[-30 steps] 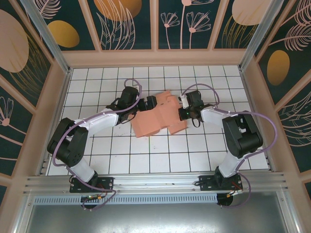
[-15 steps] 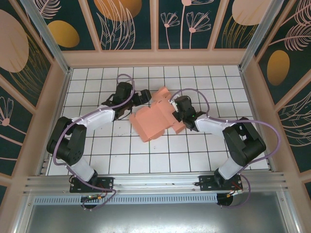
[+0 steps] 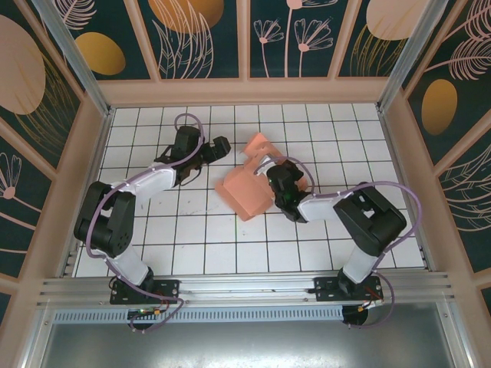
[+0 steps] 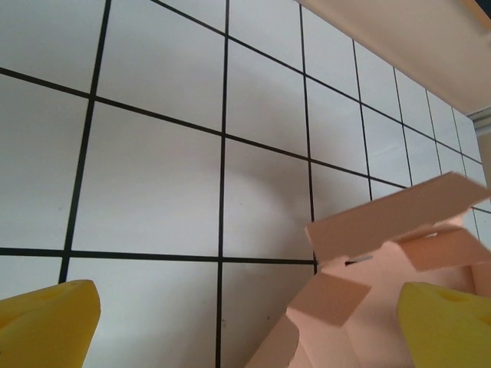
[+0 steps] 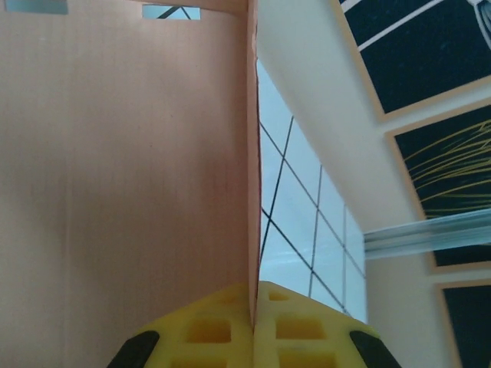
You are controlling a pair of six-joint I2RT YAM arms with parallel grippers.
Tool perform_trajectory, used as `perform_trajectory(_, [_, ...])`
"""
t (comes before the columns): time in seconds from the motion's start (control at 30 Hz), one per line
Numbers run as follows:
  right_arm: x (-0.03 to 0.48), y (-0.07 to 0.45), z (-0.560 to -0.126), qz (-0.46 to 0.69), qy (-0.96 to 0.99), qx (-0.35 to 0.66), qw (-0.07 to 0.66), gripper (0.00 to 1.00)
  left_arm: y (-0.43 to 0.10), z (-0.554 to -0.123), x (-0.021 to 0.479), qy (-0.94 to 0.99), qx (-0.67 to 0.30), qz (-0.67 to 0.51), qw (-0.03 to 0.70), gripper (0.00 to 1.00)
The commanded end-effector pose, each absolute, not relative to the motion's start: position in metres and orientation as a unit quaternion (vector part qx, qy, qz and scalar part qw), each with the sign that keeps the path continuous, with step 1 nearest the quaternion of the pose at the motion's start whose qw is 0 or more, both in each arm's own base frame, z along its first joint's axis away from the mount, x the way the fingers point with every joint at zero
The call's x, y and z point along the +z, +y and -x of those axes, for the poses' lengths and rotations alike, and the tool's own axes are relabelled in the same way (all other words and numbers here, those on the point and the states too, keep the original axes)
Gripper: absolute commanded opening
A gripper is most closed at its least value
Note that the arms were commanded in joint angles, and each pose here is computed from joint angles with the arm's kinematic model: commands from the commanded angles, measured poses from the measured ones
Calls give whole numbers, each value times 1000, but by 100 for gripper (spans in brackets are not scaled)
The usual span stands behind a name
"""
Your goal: Fold the paper box
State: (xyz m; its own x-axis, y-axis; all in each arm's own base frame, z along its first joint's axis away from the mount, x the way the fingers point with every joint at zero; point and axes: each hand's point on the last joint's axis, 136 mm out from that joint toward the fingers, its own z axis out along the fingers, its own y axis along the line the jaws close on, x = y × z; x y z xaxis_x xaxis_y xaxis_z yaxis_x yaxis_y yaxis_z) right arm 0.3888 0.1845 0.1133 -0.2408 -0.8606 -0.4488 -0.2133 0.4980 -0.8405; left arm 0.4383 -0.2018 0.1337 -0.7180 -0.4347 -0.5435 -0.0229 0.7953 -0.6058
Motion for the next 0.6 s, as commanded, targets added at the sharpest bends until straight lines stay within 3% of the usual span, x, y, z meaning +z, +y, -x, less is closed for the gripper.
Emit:
perform_trajectory(0.0, [141,194,-395,370,673,-371,522,0,-193,-445,137,875,-298,132,358,99])
perform_trajectory(0.3, [142,238,-387,431,583,-419,547,0,-164,-451,123,875,-302,142,351,99])
perform_trajectory(0.57, [140,249,-387,446,576,-413,548,0,-172,-445,109,887,-310,116,323,96])
